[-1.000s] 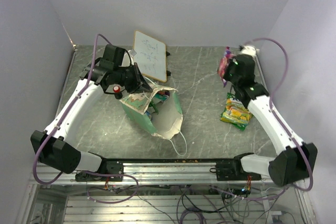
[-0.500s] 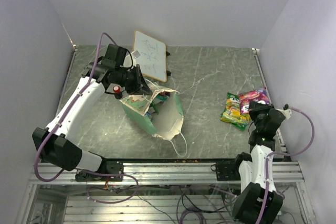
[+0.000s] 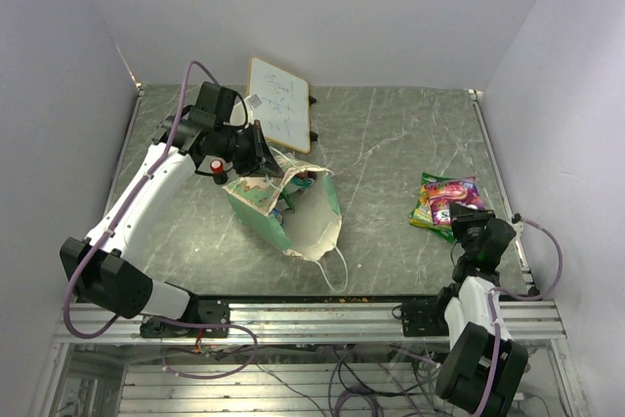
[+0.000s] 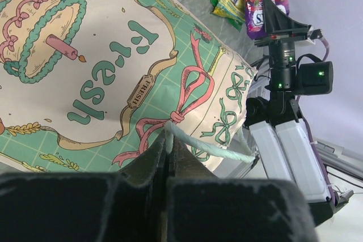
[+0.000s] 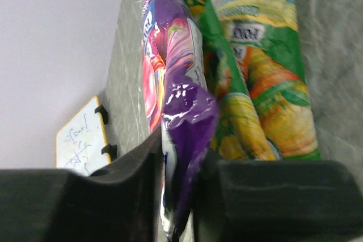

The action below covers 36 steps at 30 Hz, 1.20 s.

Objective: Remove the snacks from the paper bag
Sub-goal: Place the snack at the center of the board.

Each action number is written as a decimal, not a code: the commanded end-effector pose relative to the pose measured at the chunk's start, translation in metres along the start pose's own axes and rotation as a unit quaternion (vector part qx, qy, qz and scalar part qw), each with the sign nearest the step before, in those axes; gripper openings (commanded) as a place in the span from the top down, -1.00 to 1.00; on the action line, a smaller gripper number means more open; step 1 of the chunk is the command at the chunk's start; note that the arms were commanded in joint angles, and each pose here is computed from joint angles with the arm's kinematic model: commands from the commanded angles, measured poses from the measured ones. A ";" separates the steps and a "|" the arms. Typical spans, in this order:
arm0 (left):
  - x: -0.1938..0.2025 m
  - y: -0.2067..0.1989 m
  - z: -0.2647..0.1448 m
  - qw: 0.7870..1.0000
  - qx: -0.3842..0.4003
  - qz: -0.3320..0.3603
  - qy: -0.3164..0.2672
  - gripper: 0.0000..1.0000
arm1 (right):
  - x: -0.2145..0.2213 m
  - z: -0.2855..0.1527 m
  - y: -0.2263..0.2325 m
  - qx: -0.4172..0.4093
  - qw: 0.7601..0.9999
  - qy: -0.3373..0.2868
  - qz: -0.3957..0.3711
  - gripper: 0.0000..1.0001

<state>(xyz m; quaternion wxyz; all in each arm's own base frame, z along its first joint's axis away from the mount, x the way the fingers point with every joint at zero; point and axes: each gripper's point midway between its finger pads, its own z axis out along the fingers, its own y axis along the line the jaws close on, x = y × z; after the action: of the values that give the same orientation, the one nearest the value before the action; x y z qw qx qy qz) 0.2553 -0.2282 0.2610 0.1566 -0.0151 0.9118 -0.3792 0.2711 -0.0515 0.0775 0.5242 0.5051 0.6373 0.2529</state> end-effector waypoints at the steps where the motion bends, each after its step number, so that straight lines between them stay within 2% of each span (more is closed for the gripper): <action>1: 0.003 -0.009 -0.012 1.000 0.012 0.021 -0.007 0.86 | -0.004 -0.001 -0.017 0.048 0.999 -0.008 -0.002 0.10; 6: 0.004 -0.012 -0.013 1.000 0.012 0.028 -0.009 0.86 | -0.020 -0.024 -0.049 0.200 0.979 -0.017 -0.037 -0.76; 7: 0.004 -0.013 -0.013 0.999 0.013 0.029 -0.009 0.86 | -0.026 -0.030 -0.050 0.218 0.975 -0.024 -0.045 -0.88; 9: 0.006 -0.014 -0.011 0.999 0.018 0.029 -0.006 0.86 | -0.038 -0.040 -0.043 0.233 0.969 -0.036 -0.069 -0.98; 14: 0.009 -0.019 -0.007 0.999 0.027 0.030 -0.001 0.86 | -0.056 -0.052 -0.028 0.247 0.959 -0.036 -0.135 -1.00; 20: 0.012 -0.020 -0.010 0.999 0.027 0.029 -0.003 0.86 | -0.059 -0.046 0.001 0.202 0.961 -0.015 -0.186 -1.00; 23: 0.012 -0.020 -0.013 0.999 0.025 0.028 -0.008 0.86 | -0.064 -0.041 0.042 0.140 0.959 -0.008 -0.247 -1.00; 26: 0.012 -0.020 -0.014 0.999 0.022 0.025 -0.009 0.86 | -0.048 -0.034 0.076 0.071 0.949 0.039 -0.304 -1.00; 30: 0.012 -0.018 -0.014 1.000 0.018 0.016 -0.009 0.86 | 0.003 -0.026 0.112 -0.030 0.922 0.153 -0.354 -1.00; 33: 0.011 -0.016 -0.012 1.000 0.016 0.007 -0.015 0.86 | 0.056 -0.037 0.146 -0.143 0.882 0.233 -0.384 -1.00; 36: 0.009 -0.015 -0.012 1.000 0.014 -0.005 -0.023 0.86 | 0.104 -0.062 0.174 -0.243 0.837 0.272 -0.409 -0.97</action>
<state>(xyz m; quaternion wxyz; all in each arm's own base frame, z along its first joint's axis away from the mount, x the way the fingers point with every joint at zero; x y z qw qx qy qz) 0.2422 -0.2333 0.2730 0.1645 -0.0101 0.9061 -0.3897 0.2948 0.0460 0.1731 0.4665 0.1255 0.8537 0.1946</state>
